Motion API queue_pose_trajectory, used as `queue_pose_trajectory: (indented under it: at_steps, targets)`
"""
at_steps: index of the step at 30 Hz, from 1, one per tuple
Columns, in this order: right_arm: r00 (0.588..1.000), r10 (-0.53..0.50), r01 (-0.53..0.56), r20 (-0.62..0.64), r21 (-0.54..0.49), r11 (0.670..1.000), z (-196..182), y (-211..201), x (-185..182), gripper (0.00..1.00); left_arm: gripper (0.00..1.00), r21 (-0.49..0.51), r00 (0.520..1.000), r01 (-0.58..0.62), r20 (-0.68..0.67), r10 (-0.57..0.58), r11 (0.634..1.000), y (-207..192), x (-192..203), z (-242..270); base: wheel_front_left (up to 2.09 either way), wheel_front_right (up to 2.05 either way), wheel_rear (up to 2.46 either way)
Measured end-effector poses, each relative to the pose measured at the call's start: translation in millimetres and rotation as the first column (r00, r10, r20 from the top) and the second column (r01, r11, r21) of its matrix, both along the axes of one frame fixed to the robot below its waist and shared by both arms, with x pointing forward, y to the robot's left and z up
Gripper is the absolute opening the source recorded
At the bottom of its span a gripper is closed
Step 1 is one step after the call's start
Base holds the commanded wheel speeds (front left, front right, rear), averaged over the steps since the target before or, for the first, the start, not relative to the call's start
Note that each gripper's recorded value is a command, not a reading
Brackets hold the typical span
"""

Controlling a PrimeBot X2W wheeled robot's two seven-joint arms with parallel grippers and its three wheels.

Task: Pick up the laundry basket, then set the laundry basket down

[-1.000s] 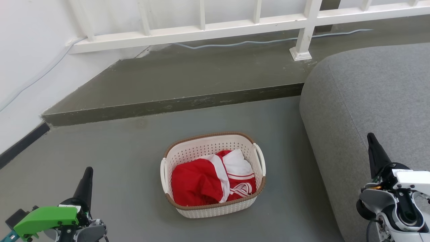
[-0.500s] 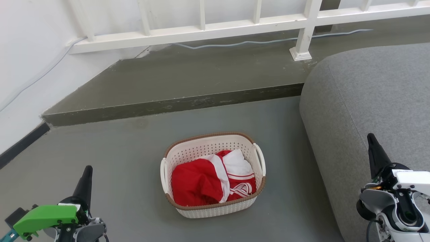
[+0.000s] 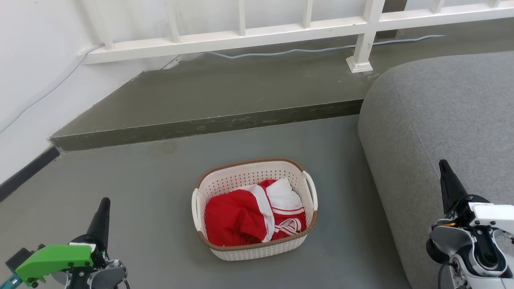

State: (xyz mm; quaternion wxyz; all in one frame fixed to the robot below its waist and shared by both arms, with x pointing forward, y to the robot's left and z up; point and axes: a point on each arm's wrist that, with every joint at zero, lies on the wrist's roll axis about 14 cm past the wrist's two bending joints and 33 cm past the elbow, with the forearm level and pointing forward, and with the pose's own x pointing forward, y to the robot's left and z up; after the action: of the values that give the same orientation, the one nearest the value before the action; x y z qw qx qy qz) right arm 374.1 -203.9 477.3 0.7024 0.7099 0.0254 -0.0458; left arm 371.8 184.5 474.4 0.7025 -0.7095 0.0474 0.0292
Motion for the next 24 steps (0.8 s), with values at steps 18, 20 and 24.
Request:
queue_pose_trajectory:
  at_steps: [18,20,24]
  targets:
    - [1.000,-0.002,0.002,-0.002,0.002,1.000,-0.6,-0.4,-0.1,0.00,0.00,0.000,1.000,-0.001,0.001,0.001,1.000,0.5,0.3,-0.3,0.00,0.00,0.00]
    - [1.000,-0.002,0.002,-0.002,0.002,1.000,-0.7,-0.5,-0.1,0.00,0.00,0.000,1.000,-0.001,0.001,0.001,1.000,0.5,0.3,-0.3,0.00,0.00,0.00]
    - [1.000,-0.003,0.003,-0.003,0.002,1.000,-1.0,-0.6,-0.2,0.00,0.00,0.000,1.000,-0.001,0.001,0.001,1.000,0.6,0.5,-0.3,0.00,0.00,0.00]
